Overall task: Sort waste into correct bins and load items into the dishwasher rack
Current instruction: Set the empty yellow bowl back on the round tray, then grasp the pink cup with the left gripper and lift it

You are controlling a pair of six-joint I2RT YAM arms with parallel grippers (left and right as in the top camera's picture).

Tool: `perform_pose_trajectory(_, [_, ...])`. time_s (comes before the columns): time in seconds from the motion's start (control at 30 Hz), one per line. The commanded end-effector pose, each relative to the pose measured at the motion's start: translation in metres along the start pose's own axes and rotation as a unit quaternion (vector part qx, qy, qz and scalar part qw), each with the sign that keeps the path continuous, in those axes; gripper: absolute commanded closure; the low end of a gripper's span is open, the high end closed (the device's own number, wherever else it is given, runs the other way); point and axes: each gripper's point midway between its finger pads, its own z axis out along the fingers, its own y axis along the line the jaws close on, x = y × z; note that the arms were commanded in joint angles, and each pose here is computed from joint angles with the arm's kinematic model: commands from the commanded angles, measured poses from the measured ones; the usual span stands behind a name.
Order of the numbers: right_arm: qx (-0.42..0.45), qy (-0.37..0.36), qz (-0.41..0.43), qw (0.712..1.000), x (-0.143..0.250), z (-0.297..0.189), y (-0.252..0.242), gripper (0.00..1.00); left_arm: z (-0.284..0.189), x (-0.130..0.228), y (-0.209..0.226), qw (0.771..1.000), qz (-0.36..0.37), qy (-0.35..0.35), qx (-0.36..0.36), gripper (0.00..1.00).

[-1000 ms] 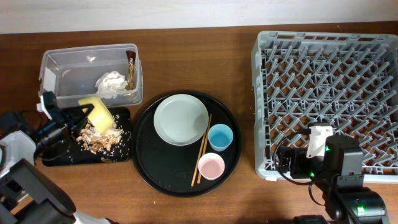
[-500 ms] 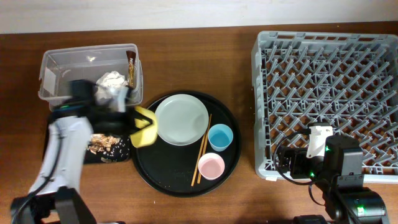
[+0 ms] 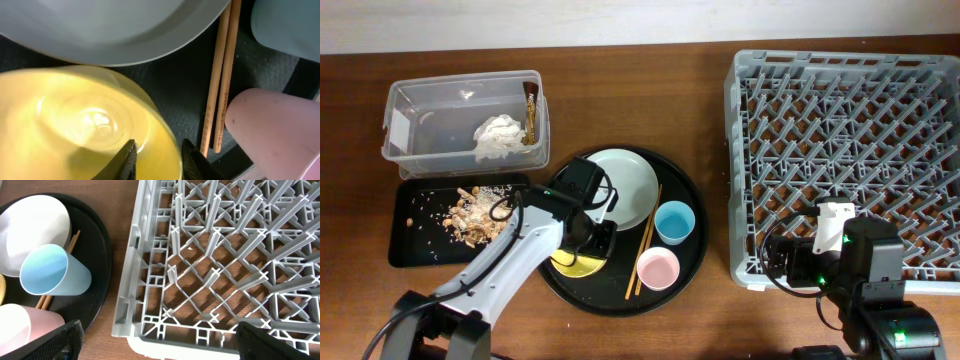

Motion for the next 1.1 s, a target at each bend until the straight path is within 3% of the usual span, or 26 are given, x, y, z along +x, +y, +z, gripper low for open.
perform_pose_trajectory(0.0, [-0.005, -0.009, 0.002, 1.0, -0.006, -0.004, 0.003, 0.02, -0.028, -0.022, -0.011, 0.999, 0.011, -0.042, 0.005, 0.53])
perform_pose_trajectory(0.17, [-0.005, -0.009, 0.002, 1.0, -0.006, -0.004, 0.003, 0.02, -0.061, -0.046, -0.032, 0.994, 0.027, -0.094, 0.041, 0.5])
perform_pose_trajectory(0.37, [-0.005, -0.009, 0.002, 1.0, -0.006, -0.004, 0.003, 0.02, -0.044, -0.018, -0.078, 0.99, 0.099, -0.049, 0.082, 0.51])
perform_pose_trajectory(0.57, [-0.005, -0.009, 0.002, 1.0, -0.006, -0.004, 0.003, 0.02, 0.006, 0.014, -0.07, 0.992, 0.119, 0.027, 0.029, 0.51])
perform_pose_trajectory(0.6, [-0.005, -0.009, 0.002, 1.0, -0.006, -0.004, 0.003, 0.02, 0.014, 0.016, -0.068, 0.992, 0.115, 0.042, 0.025, 0.57])
perform_pose_trajectory(0.67, [-0.005, -0.009, 0.002, 1.0, -0.006, -0.004, 0.003, 0.02, 0.019, 0.017, -0.067, 0.992, 0.113, 0.049, 0.025, 0.94])
perform_pose_trajectory(0.7, [-0.005, -0.009, 0.002, 1.0, -0.006, -0.004, 0.003, 0.02, 0.018, 0.016, -0.067, 0.992, 0.114, 0.047, 0.026, 0.99])
perform_pose_trajectory(0.87, [-0.005, -0.008, 0.002, 1.0, -0.006, -0.004, 0.003, 0.01, -0.009, 0.007, -0.071, 0.993, 0.11, 0.029, 0.03, 1.0])
perform_pose_trajectory(1.07, [0.01, -0.03, 0.038, 0.999, -0.016, -0.005, -0.003, 0.02, -0.103, -0.03, -0.089, 0.981, 0.102, -0.097, 0.13, 1.0])
